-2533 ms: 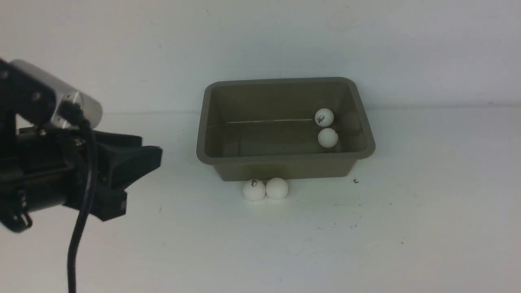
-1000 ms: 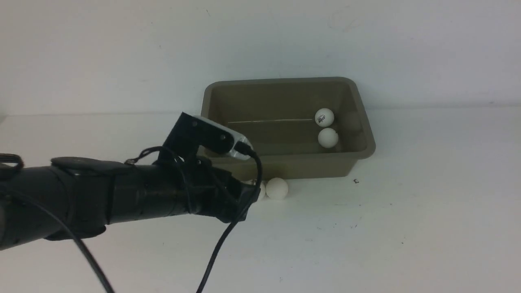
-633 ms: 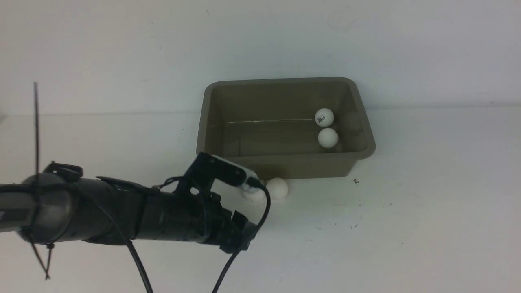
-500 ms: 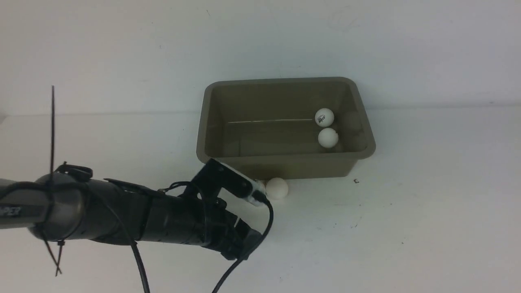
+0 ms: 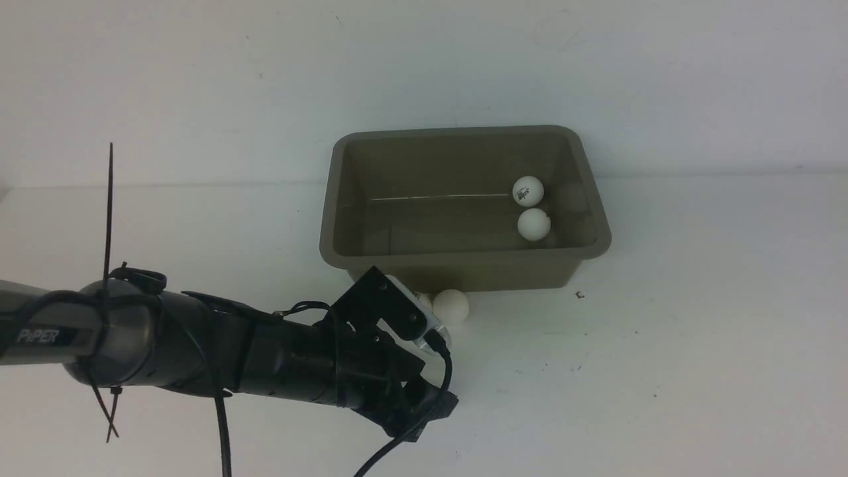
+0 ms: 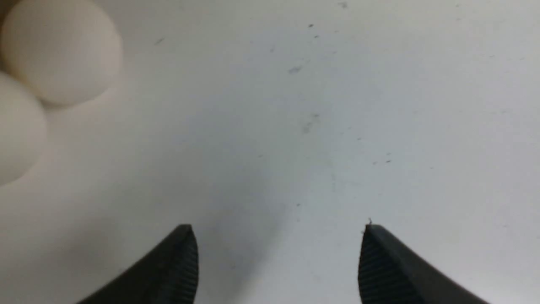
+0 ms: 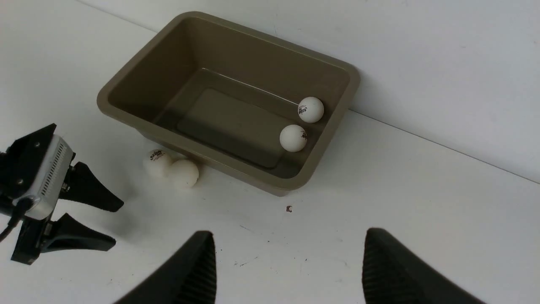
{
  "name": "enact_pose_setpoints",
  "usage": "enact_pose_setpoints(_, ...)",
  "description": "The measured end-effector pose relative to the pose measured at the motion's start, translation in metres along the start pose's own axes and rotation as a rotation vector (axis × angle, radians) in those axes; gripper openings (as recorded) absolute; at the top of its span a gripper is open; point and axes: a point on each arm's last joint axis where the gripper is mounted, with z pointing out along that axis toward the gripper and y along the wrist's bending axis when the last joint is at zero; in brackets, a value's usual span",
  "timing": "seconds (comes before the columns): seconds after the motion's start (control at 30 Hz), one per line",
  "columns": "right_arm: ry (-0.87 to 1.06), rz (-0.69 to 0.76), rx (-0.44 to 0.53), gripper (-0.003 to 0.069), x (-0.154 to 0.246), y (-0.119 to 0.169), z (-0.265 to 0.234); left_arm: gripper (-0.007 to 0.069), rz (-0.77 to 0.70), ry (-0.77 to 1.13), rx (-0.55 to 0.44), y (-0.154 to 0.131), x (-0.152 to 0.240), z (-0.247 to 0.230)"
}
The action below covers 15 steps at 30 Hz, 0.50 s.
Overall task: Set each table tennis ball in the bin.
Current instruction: Use the left arm to clamp the table tennis ball closest to it
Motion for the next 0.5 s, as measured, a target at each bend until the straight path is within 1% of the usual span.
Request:
enact_pose_setpoints(0.17,0.0,0.0,0.0,0.0429,0.0,0.0,0.0,0.0461,-0.05,-0.03,0.016,-0.004,-0.007,-0.006)
enact_pose_setpoints(0.33,-0.012,0.006,-0.003,0.0429,-0.001,0.0,0.0,0.0461,-0.026,-0.097,0.003,-0.011,-0.024,-0.024)
enact_pose_setpoints(0.5,-0.04,0.029,-0.031,0.0429,-0.004,0.003,0.0,0.0461,-0.025,-0.159,-0.007,-0.019,-0.038,-0.042)
